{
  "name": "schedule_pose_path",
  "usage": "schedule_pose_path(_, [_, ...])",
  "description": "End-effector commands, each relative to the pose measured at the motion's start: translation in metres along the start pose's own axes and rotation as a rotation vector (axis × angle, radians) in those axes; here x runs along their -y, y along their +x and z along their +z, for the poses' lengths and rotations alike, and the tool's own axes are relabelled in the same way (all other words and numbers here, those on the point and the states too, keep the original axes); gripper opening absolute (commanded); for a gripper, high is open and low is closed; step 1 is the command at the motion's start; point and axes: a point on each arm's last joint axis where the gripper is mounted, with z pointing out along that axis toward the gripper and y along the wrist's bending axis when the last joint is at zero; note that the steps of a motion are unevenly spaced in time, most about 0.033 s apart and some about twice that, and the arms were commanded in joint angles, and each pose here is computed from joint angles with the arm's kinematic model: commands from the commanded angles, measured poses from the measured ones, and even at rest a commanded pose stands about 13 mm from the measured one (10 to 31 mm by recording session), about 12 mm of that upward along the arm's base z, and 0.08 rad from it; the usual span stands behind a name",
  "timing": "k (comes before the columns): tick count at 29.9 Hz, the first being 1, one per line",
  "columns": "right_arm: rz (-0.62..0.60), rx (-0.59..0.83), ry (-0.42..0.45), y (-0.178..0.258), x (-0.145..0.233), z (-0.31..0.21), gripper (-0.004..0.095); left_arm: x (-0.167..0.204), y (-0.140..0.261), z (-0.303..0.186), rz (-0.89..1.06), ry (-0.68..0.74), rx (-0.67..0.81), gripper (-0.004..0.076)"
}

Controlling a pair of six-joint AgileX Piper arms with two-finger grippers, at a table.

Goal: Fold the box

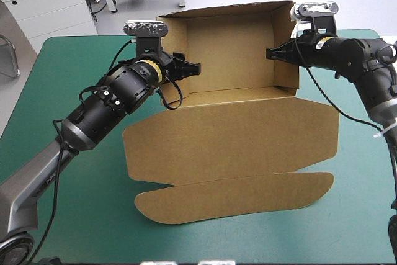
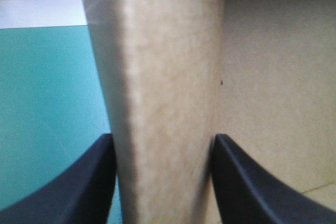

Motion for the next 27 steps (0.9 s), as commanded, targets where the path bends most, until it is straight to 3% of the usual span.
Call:
schedule_pose_path(1, [0.040,0.094,-0.060,-0.014,-0.010,-0.022,-0.0013,0.007,-0.018,-0.019,-0.017,0.080,0.116,0.0109])
schedule_pose_path(3, [0.023,0.085,-0.061,-0.013,-0.011,-0.022,-0.0013,0.008,-0.017,-0.017,-0.019,0.079,0.109,0.0004])
schedule_pose_path(4, [0.019,0.083,-0.060,-0.013,-0.011,-0.022,-0.0013,0.008,-0.017,-0.017,-0.018,0.080,0.108,-0.0006])
schedule_pose_path(15, [-0.004,0.017,-0.040,-0.007,-0.007,-0.012,-0.0014,0.008,-0.014,-0.013,0.004,0.076,0.080,-0.0006])
schedule_pose_path(22, [-0.014,0.046,-0.029,-0.009,-0.006,-0.012,-0.0014,0.008,-0.014,-0.013,0.030,0.074,0.082,-0.0002])
schedule_pose_path(24, [-0.024,0.046,-0.018,-0.009,-0.005,-0.012,-0.0014,0.009,-0.013,-0.014,0.039,0.085,0.075,0.0050])
schedule_pose_path(27, [-0.035,0.040,-0.005,-0.009,-0.004,-0.012,-0.0014,0.010,-0.013,-0.016,0.034,0.105,0.066,0.0253])
